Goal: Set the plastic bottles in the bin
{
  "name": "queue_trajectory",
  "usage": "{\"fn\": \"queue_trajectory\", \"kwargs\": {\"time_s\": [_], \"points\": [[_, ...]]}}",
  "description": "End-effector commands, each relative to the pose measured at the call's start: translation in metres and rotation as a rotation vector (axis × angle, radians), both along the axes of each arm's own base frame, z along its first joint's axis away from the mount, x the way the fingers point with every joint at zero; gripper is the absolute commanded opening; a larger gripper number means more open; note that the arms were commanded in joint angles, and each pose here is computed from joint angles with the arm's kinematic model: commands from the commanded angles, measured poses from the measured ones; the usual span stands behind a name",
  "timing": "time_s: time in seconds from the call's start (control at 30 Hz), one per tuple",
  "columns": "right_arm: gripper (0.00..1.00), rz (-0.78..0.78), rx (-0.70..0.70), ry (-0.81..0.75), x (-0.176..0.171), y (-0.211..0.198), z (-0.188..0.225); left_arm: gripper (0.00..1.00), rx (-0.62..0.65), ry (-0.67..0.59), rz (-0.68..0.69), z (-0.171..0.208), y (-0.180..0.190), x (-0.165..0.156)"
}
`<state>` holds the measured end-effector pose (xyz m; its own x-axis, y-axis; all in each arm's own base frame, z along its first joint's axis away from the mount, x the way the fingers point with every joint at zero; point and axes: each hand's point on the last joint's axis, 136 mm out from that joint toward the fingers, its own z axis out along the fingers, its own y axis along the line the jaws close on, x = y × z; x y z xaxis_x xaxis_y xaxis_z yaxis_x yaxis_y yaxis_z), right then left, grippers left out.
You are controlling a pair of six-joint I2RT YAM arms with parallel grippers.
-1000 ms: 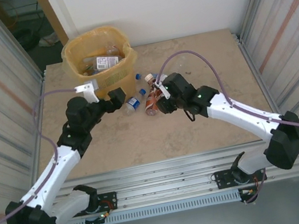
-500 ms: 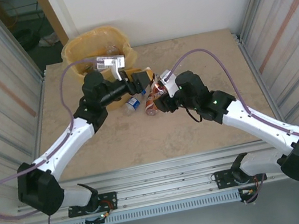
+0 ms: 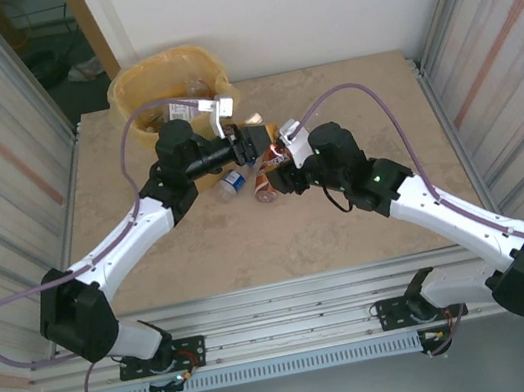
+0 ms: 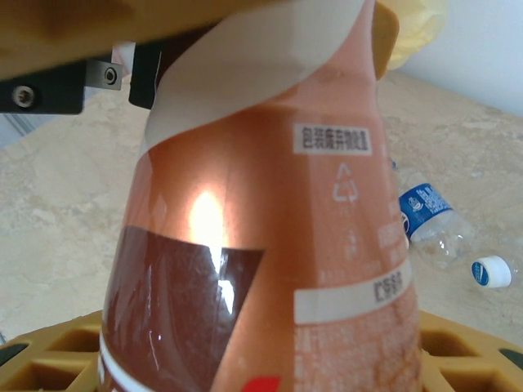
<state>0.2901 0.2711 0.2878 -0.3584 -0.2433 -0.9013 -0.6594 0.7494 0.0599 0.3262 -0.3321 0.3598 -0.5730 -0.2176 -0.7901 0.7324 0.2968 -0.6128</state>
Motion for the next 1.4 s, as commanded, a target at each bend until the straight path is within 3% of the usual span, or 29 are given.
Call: {"fn": "queue_trajectory", "kwargs": {"time_s": [0.0, 0.13, 0.23, 0.3, 0.37, 0.4, 0.6, 1.0, 1.37], "points": [[0.43, 0.011, 0.019, -0.049, 0.004, 0.005, 0.016, 0.5, -0.016, -0.035, -0.024, 0.014, -0.003, -0.005], [0.45, -0.003, 0.011, -0.047, 0.006, 0.003, 0.013, 0.31, -0.016, -0.043, -0.011, 0.018, -0.002, -0.003], [0.53, -0.017, 0.008, -0.05, 0.007, 0.0, 0.011, 0.19, -0.012, -0.058, -0.001, 0.022, -0.001, -0.002], [0.65, -0.023, 0.007, -0.051, 0.007, -0.001, 0.011, 0.14, -0.006, -0.071, 0.016, 0.025, 0.001, 0.0], [0.95, -0.034, 0.004, -0.055, 0.007, -0.004, 0.011, 0.12, 0.003, -0.087, 0.032, 0.029, 0.003, 0.002], [0.98, -0.043, 0.001, -0.056, 0.007, -0.006, 0.01, 0.12, 0.009, -0.098, 0.041, 0.031, 0.005, 0.004], [0.98, -0.083, 0.005, -0.073, 0.006, -0.016, 0.012, 0.11, 0.028, -0.181, 0.122, 0.056, 0.027, 0.018], [0.98, -0.185, 0.037, -0.088, 0.004, -0.038, 0.017, 0.09, 0.1, -0.357, 0.417, 0.115, 0.104, 0.076], [0.98, -0.29, 0.075, -0.109, 0.005, -0.059, 0.024, 0.09, 0.201, -0.318, 0.644, 0.122, 0.181, 0.146]]}}
